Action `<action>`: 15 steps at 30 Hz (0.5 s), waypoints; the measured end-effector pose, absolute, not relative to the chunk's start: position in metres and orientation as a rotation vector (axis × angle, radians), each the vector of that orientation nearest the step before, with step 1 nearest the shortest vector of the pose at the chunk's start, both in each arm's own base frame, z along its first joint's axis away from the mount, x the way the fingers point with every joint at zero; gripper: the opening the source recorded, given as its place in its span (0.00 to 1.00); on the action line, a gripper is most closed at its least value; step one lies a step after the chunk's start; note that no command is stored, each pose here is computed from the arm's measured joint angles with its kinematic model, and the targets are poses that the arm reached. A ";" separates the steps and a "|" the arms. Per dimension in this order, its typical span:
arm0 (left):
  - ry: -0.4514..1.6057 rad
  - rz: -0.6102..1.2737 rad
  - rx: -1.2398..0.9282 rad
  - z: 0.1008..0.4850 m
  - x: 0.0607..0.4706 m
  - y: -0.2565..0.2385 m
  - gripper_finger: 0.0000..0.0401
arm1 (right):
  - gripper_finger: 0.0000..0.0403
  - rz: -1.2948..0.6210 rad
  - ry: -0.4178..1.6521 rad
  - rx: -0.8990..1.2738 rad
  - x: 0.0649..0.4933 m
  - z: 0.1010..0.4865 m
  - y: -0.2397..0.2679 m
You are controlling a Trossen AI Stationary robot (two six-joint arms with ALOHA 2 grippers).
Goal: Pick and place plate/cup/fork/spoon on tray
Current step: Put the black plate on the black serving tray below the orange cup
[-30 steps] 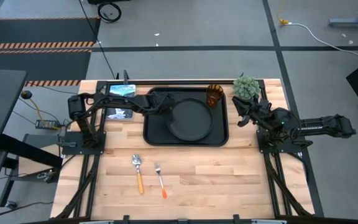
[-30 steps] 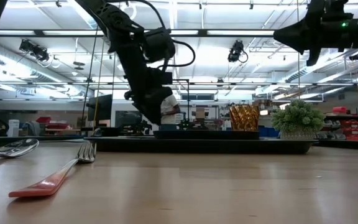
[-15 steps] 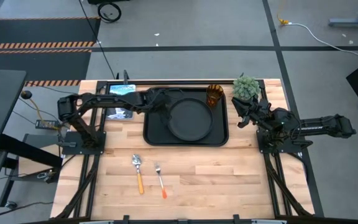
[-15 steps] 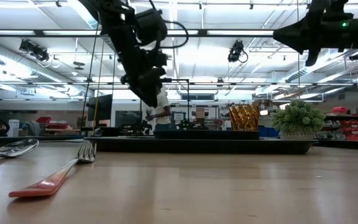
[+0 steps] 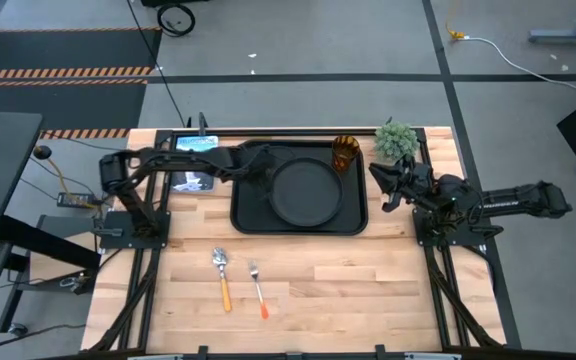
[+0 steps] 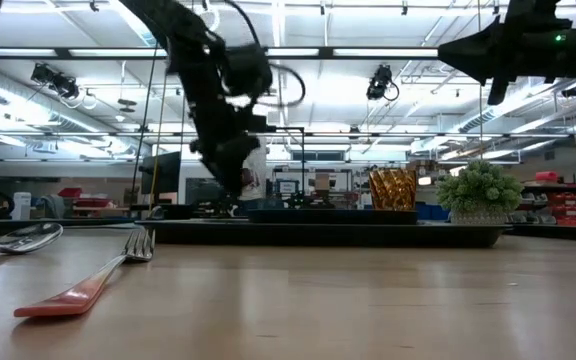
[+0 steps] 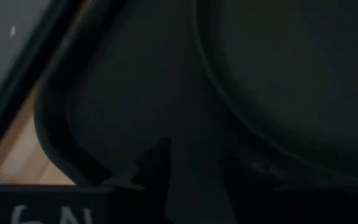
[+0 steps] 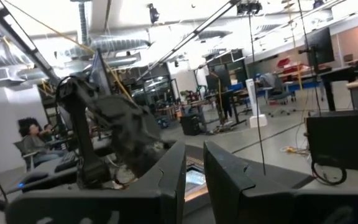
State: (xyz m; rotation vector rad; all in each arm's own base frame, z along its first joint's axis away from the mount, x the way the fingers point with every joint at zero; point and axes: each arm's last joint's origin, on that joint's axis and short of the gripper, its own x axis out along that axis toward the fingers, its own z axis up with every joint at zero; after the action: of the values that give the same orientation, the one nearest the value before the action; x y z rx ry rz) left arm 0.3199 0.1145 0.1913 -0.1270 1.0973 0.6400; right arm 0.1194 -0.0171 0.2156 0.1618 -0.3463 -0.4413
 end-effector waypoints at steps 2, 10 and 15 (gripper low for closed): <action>1.124 0.654 -0.140 0.178 0.323 0.120 0.36 | 0.16 -0.436 -0.340 0.158 0.120 0.215 -0.016; 1.172 0.586 -0.251 0.143 0.332 0.130 0.36 | 0.16 -0.431 -0.337 0.150 0.122 0.215 -0.016; 1.132 0.507 -0.271 0.137 0.342 0.119 0.36 | 0.16 -0.424 -0.353 0.155 0.121 0.216 -0.015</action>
State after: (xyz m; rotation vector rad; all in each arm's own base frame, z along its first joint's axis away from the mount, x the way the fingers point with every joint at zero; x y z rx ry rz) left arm 0.3421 0.1194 0.1374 -0.2707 1.1322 0.5074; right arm 0.1212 -0.0155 0.2163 0.1549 -0.3525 -0.4235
